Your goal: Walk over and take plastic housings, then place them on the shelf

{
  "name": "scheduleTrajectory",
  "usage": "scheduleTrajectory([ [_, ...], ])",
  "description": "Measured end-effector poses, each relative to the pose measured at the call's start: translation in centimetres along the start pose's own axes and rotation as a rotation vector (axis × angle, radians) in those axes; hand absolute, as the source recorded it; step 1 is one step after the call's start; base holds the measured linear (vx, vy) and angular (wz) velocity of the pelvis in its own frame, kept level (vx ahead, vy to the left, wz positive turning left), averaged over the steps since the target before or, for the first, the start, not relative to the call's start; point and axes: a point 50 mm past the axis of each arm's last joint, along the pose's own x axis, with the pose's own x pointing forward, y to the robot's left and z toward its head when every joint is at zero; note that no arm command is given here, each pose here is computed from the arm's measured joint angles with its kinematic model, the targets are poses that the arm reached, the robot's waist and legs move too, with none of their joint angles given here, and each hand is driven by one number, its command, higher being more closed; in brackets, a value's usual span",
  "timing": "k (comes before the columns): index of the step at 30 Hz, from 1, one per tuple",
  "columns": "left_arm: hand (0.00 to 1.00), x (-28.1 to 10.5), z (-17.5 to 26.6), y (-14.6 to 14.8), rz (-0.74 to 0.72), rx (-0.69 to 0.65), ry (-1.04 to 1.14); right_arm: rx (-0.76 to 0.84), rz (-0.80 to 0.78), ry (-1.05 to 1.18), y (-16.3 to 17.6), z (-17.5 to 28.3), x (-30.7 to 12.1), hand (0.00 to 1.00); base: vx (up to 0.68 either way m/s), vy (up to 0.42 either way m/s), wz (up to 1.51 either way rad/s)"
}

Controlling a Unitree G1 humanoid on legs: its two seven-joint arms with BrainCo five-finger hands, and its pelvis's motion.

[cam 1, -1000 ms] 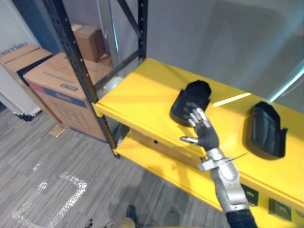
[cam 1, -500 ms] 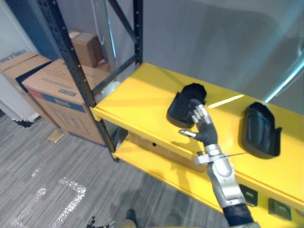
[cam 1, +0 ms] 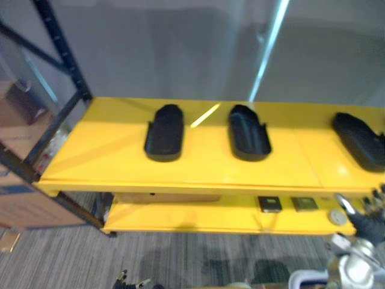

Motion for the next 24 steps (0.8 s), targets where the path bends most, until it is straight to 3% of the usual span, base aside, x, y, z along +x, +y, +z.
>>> scheduleTrajectory([
  [7,0.00,0.1,1.2,-3.2,-0.125,0.047,-0.019,-0.031,-0.094,0.128,-1.9,-2.9,-3.4,0.00,-0.16,-0.019,-0.23],
  [12,0.00,0.2,0.7,-1.8,-0.070,0.028,-0.001,0.059,0.078,0.147,1.4,-3.3,-4.0,0.00,-0.05,0.086,-0.66],
  [13,0.00,0.3,1.2,-1.1,-0.038,-0.038,-0.021,0.125,0.172,0.090,4.0,-2.5,-2.8,0.00,-0.02,0.060,-0.86],
  [17,0.00,0.2,2.0,-1.6,-0.036,-0.084,-0.061,0.199,0.301,0.016,7.5,-1.1,-1.2,0.00,-0.05,0.163,-0.56],
  [19,0.00,0.1,2.3,-0.8,-0.022,-0.076,-0.093,0.227,0.309,0.020,8.3,-1.1,-1.5,0.00,0.01,0.107,-0.01],
  [21,0.00,-0.1,2.8,-2.4,-0.060,-0.091,-0.126,0.216,0.327,-0.019,8.8,-0.4,-0.4,0.00,0.00,0.103,-0.40],
  [24,0.00,-0.1,3.2,-2.3,-0.070,-0.037,-0.150,0.229,0.319,0.038,9.4,-1.1,-1.7,0.00,0.04,0.157,-0.10],
])
